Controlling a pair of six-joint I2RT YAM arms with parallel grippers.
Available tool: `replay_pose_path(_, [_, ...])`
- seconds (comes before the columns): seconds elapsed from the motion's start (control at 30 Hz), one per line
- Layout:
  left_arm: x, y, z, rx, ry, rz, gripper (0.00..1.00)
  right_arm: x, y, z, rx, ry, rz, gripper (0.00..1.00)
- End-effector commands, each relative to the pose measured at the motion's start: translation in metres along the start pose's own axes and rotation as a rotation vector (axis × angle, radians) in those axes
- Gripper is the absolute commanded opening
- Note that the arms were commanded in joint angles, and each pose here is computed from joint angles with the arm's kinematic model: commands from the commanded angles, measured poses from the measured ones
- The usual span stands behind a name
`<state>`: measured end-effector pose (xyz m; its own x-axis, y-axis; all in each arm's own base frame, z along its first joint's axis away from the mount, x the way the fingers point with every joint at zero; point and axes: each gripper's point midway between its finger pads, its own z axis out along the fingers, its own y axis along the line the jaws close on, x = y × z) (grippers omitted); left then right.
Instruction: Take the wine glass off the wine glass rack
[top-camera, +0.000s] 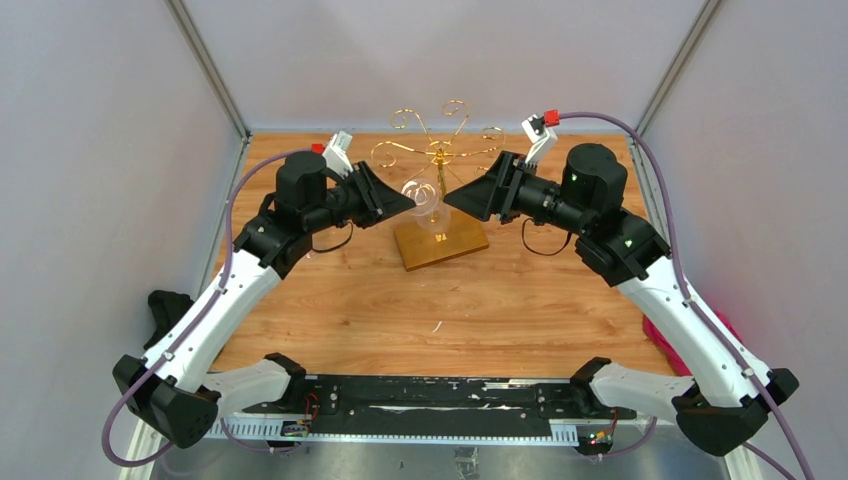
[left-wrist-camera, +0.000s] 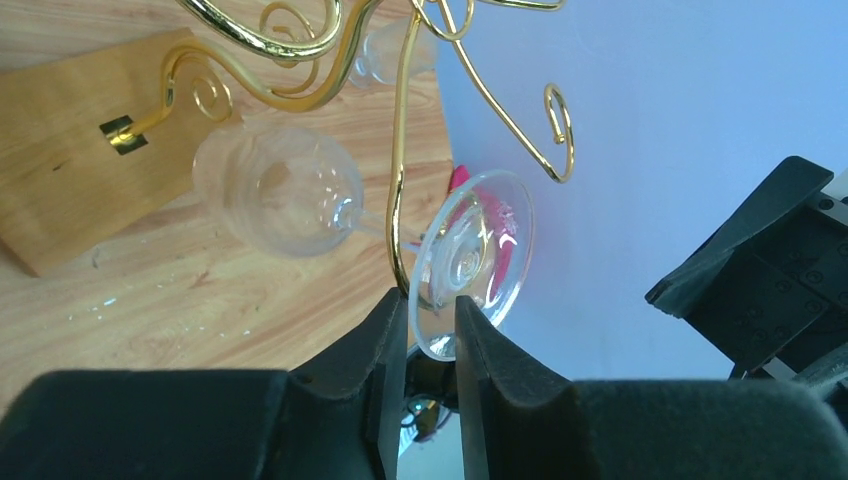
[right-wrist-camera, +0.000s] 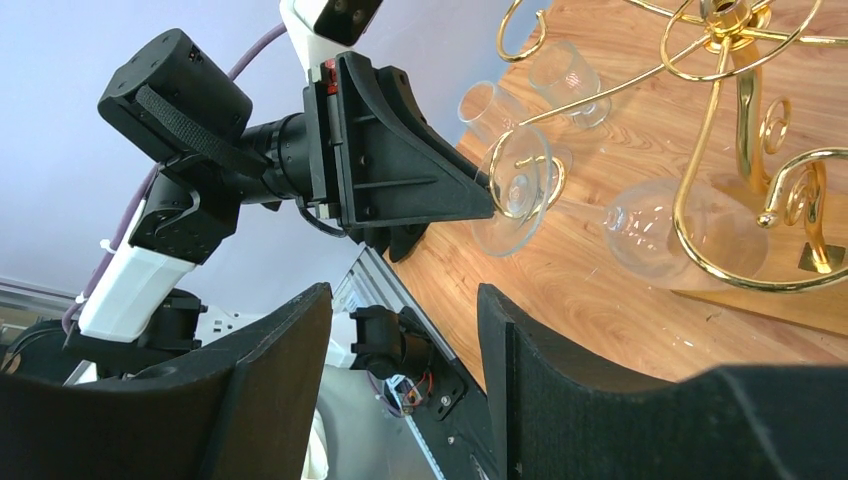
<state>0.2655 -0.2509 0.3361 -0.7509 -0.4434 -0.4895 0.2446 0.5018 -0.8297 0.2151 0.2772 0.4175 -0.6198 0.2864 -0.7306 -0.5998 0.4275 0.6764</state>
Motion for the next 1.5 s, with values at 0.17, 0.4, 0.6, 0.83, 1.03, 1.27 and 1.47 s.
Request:
replay_pose_path(0.17, [-0.005,-0.046,-0.017,0.11,0.025,-0.009,0.25,-0.002,-0.003,-0.008,0.003,-0.014,-0.018,0.6])
replay_pose_path(0.4, [-0.012,-0.063,-0.022,0.119,0.038,-0.003,0.25,-0.002,-0.003,-0.008,0.001,-0.01,-0.015,0.6])
replay_pose_path(0.6, [-0.012,-0.063,-0.022,0.121,0.038,0.001,0.24,0.0,-0.006,-0.009,0.004,-0.008,-0.01,0.6])
replay_pose_path(0.83, [0.0,-0.046,-0.015,0.107,0.067,-0.011,0.22,-0.002,-0.006,-0.012,-0.001,-0.011,-0.004,0.6])
replay_pose_path(1.03, [-0.006,-0.054,-0.022,0.122,0.034,0.009,0.3,0.001,-0.007,-0.01,-0.005,0.003,0.001,0.6])
replay_pose_path(1.27, [-0.011,-0.059,-0.036,0.106,-0.001,0.029,0.51,0.004,-0.013,-0.004,0.002,0.018,0.006,0.6])
replay_pose_path(1.47, [-0.006,-0.046,-0.043,0.046,0.001,0.045,0.57,0.008,-0.019,0.0,0.008,0.031,0.014,0.6])
